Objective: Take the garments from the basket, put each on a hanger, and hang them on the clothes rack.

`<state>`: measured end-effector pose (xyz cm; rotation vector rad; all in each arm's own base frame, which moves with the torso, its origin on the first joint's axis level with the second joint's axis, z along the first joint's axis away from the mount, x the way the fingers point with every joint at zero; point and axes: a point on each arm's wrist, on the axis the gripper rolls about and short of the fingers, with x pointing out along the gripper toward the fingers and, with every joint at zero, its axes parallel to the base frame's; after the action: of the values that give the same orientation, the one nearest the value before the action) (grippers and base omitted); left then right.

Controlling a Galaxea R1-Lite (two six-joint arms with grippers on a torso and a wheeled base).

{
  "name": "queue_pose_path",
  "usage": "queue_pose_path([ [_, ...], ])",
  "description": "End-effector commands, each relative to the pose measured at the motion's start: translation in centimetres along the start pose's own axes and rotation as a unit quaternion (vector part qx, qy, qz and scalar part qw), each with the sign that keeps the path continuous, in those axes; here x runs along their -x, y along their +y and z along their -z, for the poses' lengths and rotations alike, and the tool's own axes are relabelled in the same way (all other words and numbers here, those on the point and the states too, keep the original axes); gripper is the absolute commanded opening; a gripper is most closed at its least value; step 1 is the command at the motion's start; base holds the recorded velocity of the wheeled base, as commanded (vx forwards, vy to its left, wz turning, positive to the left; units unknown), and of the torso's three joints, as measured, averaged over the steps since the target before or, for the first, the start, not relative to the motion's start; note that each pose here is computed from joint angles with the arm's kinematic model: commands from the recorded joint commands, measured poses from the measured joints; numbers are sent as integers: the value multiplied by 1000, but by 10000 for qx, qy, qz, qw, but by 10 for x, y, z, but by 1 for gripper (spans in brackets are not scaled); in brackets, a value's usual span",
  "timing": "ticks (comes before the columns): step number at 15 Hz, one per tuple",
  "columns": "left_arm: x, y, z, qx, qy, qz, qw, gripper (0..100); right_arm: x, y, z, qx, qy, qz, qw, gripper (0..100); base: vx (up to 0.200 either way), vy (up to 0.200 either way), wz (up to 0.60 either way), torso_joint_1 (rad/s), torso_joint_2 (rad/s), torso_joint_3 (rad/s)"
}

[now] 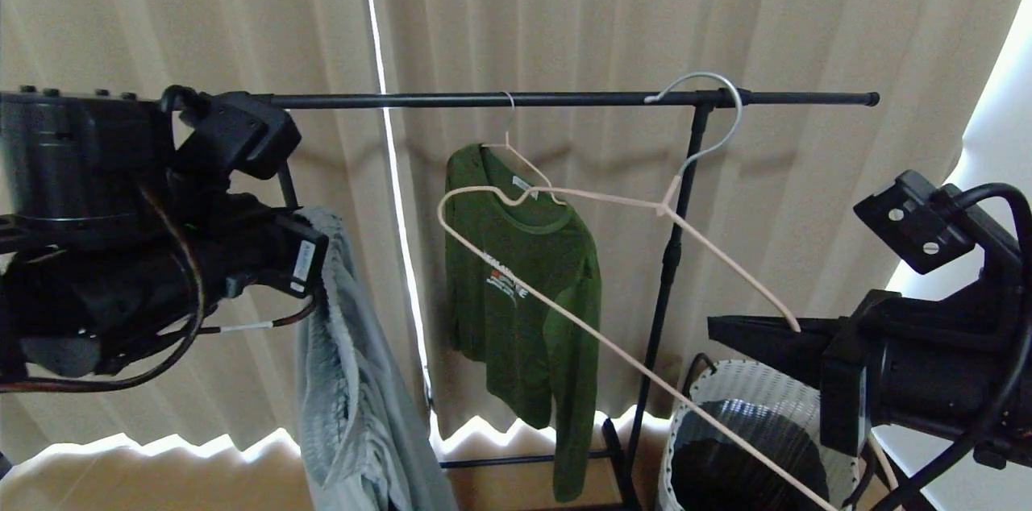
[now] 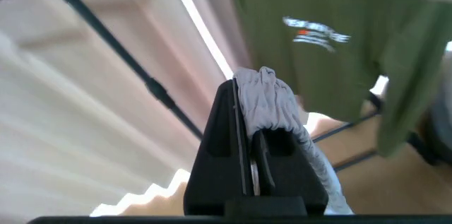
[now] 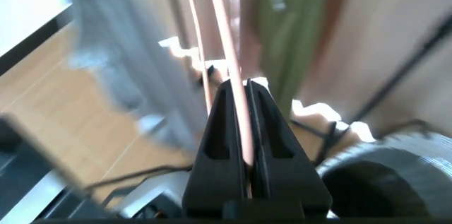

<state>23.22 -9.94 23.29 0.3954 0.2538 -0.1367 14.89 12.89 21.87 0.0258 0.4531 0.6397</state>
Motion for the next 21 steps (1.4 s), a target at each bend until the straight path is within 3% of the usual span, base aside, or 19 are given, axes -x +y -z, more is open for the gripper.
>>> queue_pose_path([
  [1, -38, -23, -2, 187, 345, -201, 9990, 0, -1, 12, 6, 113, 137, -456, 9988, 0, 0, 0, 0, 0, 0, 0],
  [9, -44, -23, -19, 386, 138, -320, 9986, 0, -15, 22, 25, 238, 465, -845, 9951, 0, 0, 0, 0, 0, 0, 0],
  [12, -43, -22, -17, 378, 170, -328, 9986, 0, -31, 21, 25, 230, 406, -754, 9961, 0, 0, 0, 0, 0, 0, 0],
  [16, -38, -21, -14, 307, 329, -297, 9985, 0, -57, 8, 22, 78, 308, -329, 9990, 0, 0, 0, 0, 0, 0, 0],
  [21, -39, -21, -13, 300, 377, -309, 9984, 0, -59, 8, 27, 30, 411, -211, 9989, 0, 0, 0, 0, 0, 0, 0],
])
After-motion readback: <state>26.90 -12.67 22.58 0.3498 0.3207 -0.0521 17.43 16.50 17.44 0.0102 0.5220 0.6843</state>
